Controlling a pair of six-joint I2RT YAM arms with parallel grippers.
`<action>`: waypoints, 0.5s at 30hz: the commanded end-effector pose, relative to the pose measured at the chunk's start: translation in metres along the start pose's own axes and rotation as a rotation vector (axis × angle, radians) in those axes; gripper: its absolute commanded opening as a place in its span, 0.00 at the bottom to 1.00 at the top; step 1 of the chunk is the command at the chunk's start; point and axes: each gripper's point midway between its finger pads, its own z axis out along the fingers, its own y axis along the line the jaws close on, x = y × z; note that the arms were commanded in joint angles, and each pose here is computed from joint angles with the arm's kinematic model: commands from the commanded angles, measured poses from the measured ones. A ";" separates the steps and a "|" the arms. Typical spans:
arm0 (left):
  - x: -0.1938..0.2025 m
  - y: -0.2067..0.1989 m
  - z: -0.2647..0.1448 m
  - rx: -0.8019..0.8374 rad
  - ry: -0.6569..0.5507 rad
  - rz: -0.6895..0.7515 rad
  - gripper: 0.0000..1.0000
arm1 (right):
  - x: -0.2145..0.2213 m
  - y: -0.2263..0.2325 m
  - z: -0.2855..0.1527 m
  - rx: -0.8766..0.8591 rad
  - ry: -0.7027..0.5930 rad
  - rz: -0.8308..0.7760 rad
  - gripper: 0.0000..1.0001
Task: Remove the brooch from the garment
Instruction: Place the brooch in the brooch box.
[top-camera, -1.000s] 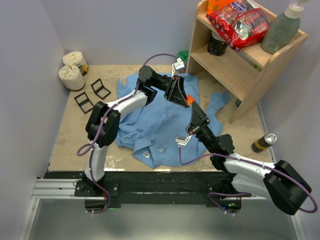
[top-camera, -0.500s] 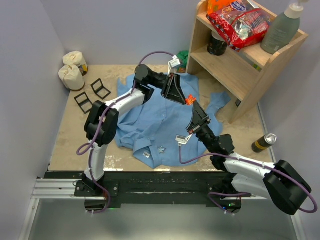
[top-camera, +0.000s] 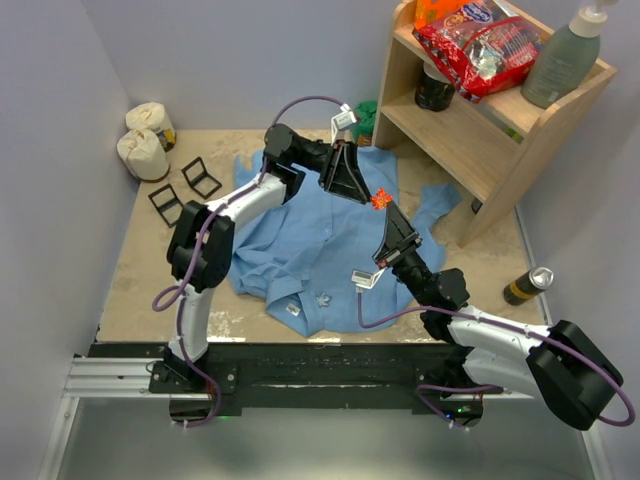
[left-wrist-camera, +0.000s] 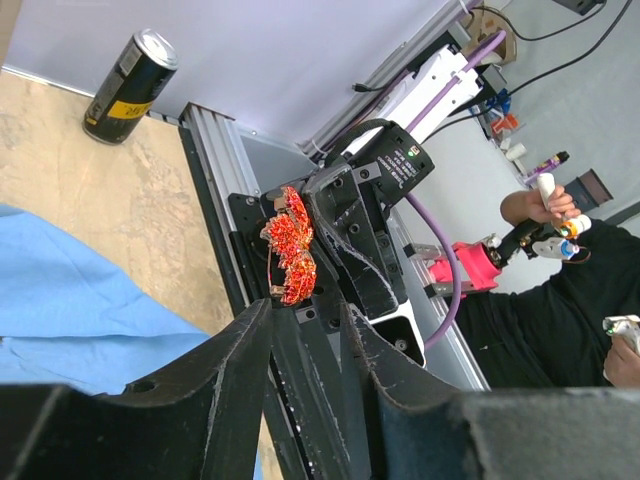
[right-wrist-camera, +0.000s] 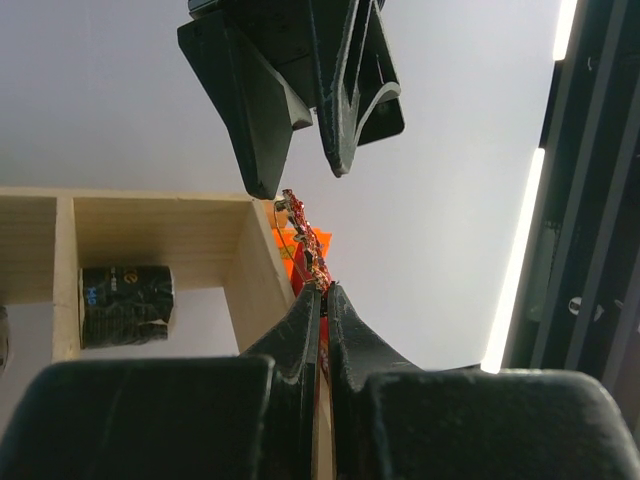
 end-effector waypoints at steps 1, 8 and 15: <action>-0.009 -0.013 -0.006 0.002 0.024 0.080 0.39 | 0.036 -0.090 -0.025 0.383 0.137 0.046 0.00; -0.009 -0.009 -0.006 0.001 0.021 0.070 0.40 | 0.031 -0.087 -0.022 0.376 0.124 0.046 0.00; -0.007 -0.009 -0.004 0.005 0.025 0.062 0.39 | 0.031 -0.087 -0.019 0.373 0.125 0.049 0.00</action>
